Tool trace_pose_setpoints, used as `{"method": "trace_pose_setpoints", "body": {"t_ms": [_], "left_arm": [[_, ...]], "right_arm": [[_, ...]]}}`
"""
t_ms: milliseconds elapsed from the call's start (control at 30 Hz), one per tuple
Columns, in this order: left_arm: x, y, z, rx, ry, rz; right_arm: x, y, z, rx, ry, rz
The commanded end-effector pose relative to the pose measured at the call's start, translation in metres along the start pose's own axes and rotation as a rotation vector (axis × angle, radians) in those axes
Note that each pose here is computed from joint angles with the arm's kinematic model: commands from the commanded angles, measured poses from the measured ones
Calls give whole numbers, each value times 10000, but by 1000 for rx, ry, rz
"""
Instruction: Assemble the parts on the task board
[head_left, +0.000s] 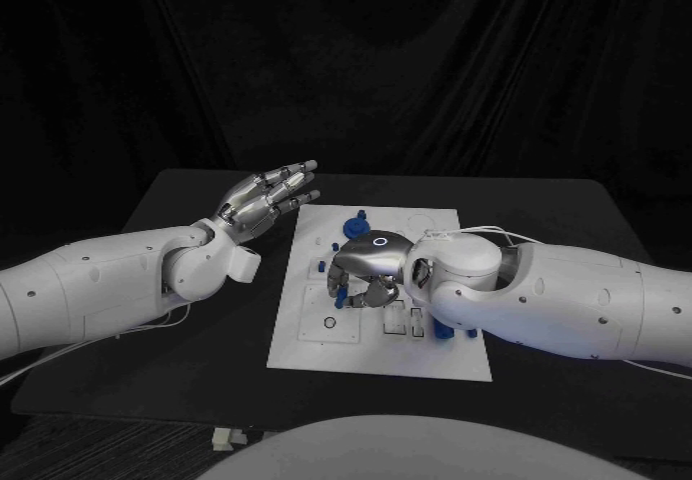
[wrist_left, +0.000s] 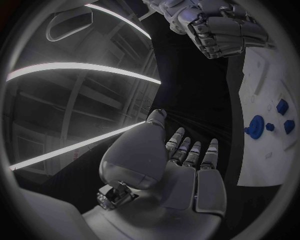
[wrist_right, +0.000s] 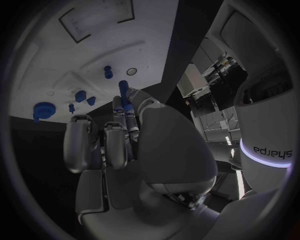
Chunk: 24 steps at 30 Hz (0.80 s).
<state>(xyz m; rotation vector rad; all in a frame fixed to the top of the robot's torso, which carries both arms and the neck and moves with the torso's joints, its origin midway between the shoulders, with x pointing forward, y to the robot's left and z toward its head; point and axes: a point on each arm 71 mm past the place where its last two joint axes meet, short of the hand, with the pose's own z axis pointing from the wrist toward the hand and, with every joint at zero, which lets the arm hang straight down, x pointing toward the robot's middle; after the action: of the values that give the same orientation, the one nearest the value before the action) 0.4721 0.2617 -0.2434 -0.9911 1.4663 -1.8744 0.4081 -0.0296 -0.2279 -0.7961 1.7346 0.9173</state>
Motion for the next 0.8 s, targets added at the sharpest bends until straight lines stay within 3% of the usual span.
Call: {"method": "trace_pose_setpoints", "body": {"t_ms": [33, 800], "left_arm": [[9, -39, 1, 60, 8, -7], [15, -25, 8, 56, 11, -10]], "right_arm": [[51, 11, 36, 1, 36, -48], [233, 114, 216, -21, 58, -40]]}}
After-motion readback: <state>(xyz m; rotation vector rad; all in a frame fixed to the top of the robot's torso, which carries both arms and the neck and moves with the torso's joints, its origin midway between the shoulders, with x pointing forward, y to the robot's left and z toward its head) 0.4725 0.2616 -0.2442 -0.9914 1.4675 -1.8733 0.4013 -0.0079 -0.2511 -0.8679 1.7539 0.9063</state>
